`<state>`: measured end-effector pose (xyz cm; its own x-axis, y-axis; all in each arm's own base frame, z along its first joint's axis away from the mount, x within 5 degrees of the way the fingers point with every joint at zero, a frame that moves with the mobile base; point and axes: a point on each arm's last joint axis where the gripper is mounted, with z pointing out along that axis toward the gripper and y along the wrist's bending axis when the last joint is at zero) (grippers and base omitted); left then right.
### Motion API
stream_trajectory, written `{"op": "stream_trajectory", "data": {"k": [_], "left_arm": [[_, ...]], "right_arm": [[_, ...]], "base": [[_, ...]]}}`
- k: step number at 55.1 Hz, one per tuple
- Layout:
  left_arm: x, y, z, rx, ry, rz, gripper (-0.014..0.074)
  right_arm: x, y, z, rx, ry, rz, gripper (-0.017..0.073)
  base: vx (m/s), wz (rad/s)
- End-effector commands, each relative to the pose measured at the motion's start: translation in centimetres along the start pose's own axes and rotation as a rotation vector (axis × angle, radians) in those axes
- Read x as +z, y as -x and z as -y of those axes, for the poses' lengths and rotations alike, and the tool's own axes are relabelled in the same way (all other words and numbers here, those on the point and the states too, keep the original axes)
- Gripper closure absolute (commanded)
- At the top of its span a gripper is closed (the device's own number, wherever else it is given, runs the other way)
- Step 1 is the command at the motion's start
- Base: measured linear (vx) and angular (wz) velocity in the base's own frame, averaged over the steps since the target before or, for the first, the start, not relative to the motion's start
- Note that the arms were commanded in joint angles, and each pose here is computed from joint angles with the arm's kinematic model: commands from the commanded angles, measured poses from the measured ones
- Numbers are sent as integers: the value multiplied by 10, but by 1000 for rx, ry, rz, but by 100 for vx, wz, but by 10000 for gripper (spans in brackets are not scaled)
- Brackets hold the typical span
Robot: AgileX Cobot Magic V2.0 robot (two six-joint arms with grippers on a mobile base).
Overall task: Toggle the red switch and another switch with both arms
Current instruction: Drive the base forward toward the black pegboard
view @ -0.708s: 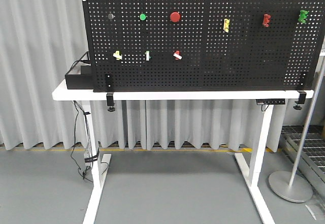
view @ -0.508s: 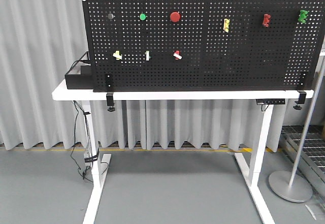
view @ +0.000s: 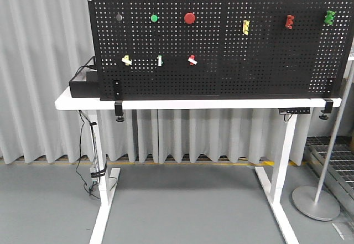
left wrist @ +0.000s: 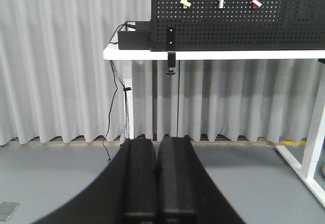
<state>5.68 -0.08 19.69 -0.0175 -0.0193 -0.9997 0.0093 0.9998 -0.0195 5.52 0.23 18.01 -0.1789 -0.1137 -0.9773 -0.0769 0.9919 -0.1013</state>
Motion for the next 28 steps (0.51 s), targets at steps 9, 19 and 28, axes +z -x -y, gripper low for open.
{"op": "stream_trajectory", "data": {"k": [9, 19, 28], "left_arm": [[0, 1, -1, -11, 4, 69, 591], [0, 1, -1, -11, 4, 69, 591], [0, 1, -1, -11, 4, 69, 591]], "right_arm": [[-1, 6, 0, -2, -8, 89, 566], [-1, 6, 0, -2, -8, 89, 566], [-1, 6, 0, -2, -8, 89, 566]], "base": [[5, 0], [8, 0], [11, 3]]}}
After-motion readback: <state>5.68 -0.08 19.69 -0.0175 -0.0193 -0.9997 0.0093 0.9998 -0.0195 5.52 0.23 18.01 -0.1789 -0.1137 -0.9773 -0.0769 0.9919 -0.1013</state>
